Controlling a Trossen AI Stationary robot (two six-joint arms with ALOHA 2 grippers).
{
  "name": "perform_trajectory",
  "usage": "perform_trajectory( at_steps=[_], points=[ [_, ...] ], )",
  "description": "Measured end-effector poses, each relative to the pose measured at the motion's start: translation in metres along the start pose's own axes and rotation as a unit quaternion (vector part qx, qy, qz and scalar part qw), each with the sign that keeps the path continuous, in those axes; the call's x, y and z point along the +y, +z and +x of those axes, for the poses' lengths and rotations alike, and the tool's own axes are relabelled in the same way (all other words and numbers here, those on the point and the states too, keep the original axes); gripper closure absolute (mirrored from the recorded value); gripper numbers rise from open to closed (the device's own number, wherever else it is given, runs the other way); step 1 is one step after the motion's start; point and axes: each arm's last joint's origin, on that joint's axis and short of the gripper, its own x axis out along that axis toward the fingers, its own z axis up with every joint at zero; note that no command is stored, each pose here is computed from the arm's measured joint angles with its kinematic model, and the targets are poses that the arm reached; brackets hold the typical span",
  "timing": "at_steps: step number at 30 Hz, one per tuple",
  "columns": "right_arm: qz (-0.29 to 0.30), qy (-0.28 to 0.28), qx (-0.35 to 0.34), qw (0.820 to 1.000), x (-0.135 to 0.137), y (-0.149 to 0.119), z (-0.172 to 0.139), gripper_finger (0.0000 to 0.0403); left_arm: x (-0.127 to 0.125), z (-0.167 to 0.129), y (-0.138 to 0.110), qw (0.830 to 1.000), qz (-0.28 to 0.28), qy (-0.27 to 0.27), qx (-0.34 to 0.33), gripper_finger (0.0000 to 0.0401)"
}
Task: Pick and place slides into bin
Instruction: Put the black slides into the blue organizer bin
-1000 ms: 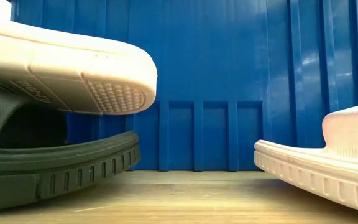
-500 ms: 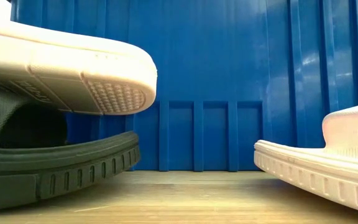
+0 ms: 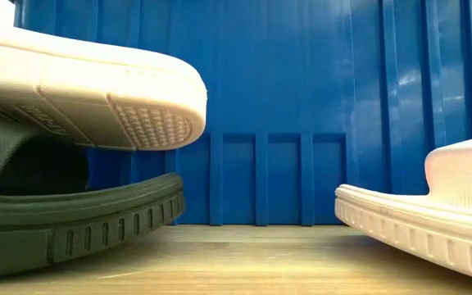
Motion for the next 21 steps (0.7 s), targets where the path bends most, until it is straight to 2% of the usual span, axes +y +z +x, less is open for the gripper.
perform_trajectory(
  at_steps=[3,7,15,21],
  points=[
    [0.003,-0.008,-0.015,1.0,0.0,0.003,0.0,0.0346,0.003,0.007,-0.001,1.0,0.001,0.011,0.001,0.0184],
    [0.005,-0.006,-0.024,1.0,0.0,0.005,0.0,0.0346,0.009,0.011,-0.001,1.0,-0.001,-0.003,0.001,0.0232],
    [0.009,-0.006,-0.023,1.0,0.0,0.004,0.0,0.0346,0.022,0.012,-0.003,1.0,-0.003,-0.016,0.025,0.0379],
    [0.008,-0.006,-0.023,1.0,0.0,0.004,0.0,0.0346,0.041,0.002,-0.003,0.998,-0.007,-0.059,0.035,0.0398]
  ],
)
